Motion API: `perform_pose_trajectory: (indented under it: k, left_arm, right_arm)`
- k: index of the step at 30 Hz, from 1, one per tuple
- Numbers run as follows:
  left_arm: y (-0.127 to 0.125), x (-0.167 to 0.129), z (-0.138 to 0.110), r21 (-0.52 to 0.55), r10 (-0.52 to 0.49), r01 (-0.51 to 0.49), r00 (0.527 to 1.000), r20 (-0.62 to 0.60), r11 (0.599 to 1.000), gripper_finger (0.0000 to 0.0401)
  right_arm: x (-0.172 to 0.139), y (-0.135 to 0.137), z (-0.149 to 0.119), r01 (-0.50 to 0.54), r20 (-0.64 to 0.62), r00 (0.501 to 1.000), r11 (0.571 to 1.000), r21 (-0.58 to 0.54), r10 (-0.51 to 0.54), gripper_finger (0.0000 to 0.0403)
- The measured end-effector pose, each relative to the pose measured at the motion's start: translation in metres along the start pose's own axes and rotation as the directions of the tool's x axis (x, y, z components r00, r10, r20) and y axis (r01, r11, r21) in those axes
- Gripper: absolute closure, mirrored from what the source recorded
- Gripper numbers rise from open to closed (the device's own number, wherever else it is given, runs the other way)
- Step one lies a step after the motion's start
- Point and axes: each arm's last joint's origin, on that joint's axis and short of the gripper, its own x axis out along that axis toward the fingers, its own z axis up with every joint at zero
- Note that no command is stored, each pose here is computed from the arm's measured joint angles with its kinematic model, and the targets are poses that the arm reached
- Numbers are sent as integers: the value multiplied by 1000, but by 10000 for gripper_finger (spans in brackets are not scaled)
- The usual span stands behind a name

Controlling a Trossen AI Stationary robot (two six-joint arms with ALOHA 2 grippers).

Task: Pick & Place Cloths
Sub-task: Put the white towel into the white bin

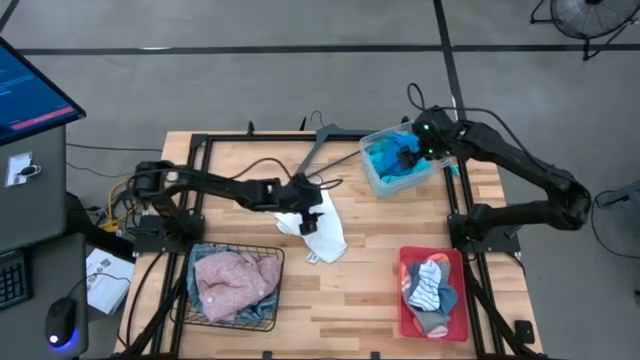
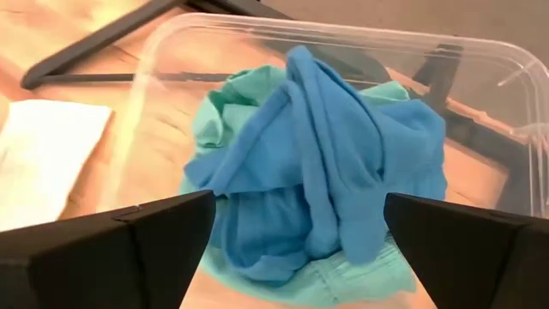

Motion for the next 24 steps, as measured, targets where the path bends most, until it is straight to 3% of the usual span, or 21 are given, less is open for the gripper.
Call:
perform_pose_trajectory:
  k: [7, 12, 15, 19, 22, 24]
  left_arm:
    - [-3, 41, -30, -25, 3, -7, 989, -147, 1000, 137]
    - [-8, 56, -42, -50, -55, 47, 980, -190, 998, 153]
    - [-9, 56, -42, -81, -67, 52, 980, -190, 995, 217]
    - [-6, 43, -36, -64, -67, 56, 980, -185, 996, 365]
    - [-2, 25, -21, -72, -78, 70, 991, -112, 995, 387]
    - [2, 7, -5, -82, -88, 86, 996, -25, 993, 395]
  right_arm:
    - [-7, 6, -4, -28, 18, 999, 999, -27, 28, 72]
    - [-7, 7, -4, -31, 18, 999, 999, -34, 32, 72]
    - [-7, 9, -4, -36, 19, 999, 999, -39, 37, 72]
    - [-9, 18, -7, -78, 24, 997, 993, -84, 80, 72]
    - [-12, 31, -7, -184, 32, 981, 967, -174, 193, 72]
    - [-15, 42, -8, -266, 43, 957, 927, -265, 287, 72]
